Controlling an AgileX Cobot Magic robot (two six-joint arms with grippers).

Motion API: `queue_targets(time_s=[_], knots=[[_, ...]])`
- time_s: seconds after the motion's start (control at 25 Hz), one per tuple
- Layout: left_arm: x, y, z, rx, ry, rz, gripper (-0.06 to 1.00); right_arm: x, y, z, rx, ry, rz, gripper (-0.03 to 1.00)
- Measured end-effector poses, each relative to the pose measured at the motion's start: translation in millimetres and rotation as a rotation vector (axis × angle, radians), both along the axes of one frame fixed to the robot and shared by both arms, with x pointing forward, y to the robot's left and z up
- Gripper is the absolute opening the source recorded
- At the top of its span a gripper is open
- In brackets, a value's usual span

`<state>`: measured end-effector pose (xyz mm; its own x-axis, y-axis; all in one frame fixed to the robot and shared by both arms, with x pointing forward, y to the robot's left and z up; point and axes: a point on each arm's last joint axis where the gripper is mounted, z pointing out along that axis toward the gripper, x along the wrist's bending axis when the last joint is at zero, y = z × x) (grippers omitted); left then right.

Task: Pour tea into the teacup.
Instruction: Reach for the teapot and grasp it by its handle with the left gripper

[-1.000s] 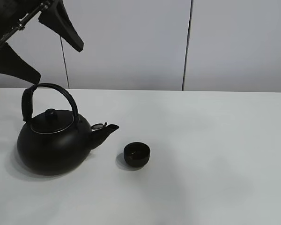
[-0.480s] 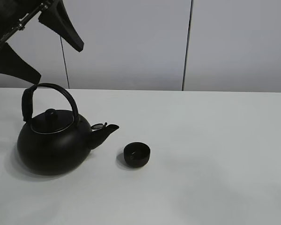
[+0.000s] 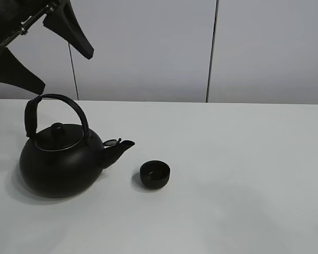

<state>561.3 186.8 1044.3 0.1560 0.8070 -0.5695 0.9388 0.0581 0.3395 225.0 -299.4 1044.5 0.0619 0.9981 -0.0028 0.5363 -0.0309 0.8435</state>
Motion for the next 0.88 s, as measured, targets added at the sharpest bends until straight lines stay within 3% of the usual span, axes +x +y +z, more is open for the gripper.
queue_targets(time_s=[0.08, 0.88], knots=[[0.1, 0.0, 0.0, 0.000, -0.001, 0.001, 0.69, 5.6, 1.2, -0.8, 0.011, -0.045, 0.011, 0.60], [0.3, 0.1, 0.1, 0.001, -0.003, 0.002, 0.69, 8.1, 2.1, -3.3, 0.022, -0.049, 0.020, 0.60]])
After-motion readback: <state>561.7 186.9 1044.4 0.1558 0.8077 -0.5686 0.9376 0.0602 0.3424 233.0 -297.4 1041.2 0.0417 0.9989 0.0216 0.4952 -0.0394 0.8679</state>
